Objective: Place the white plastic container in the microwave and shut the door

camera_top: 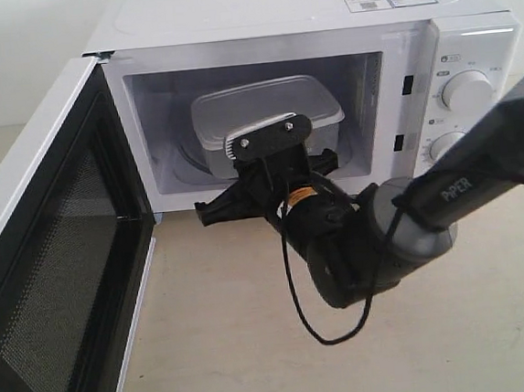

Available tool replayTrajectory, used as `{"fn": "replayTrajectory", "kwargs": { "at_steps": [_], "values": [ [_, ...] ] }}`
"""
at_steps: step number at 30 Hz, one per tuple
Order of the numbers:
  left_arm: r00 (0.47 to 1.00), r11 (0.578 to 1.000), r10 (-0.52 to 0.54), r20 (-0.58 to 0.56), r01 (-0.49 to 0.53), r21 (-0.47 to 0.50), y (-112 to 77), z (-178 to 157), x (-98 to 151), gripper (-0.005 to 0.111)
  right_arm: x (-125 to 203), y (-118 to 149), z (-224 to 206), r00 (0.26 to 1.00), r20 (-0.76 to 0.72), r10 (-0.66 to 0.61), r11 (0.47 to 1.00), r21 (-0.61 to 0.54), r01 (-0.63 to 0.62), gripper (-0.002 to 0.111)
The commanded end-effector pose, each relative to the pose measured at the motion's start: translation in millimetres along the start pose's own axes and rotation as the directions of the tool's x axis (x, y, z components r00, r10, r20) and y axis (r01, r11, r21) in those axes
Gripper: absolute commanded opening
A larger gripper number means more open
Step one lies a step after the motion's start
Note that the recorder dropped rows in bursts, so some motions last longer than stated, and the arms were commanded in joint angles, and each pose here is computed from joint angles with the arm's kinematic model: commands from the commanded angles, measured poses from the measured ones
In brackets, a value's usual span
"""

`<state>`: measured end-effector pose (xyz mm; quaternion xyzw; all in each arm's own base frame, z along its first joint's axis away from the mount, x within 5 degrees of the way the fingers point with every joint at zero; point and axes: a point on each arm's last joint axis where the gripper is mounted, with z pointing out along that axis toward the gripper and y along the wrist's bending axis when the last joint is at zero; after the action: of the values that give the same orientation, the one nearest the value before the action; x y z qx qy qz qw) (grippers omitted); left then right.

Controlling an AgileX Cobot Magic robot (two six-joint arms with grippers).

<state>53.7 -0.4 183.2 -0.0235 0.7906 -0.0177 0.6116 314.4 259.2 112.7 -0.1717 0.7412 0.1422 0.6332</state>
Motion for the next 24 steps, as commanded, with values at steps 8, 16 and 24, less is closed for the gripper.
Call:
{"fn": "replayTrajectory", "kwargs": {
  "at_steps": [8,16,24],
  "values": [
    [1.000,1.000,-0.010,0.003,0.010,0.000,0.0,0,0,0.004,-24,-21,32,0.999,-0.027,-0.023,0.999,0.042,0.024,0.000],
    [1.000,1.000,-0.010,0.003,0.010,0.000,0.0,0,0,0.004,-33,-9,-5,0.989,-0.148,-0.015,1.000,-0.027,0.011,0.000],
    [1.000,1.000,-0.010,0.003,0.010,0.000,0.0,0,0,0.004,-59,-17,-80,0.943,-0.333,0.009,0.995,-0.095,-0.043,0.000]
  ]
}}
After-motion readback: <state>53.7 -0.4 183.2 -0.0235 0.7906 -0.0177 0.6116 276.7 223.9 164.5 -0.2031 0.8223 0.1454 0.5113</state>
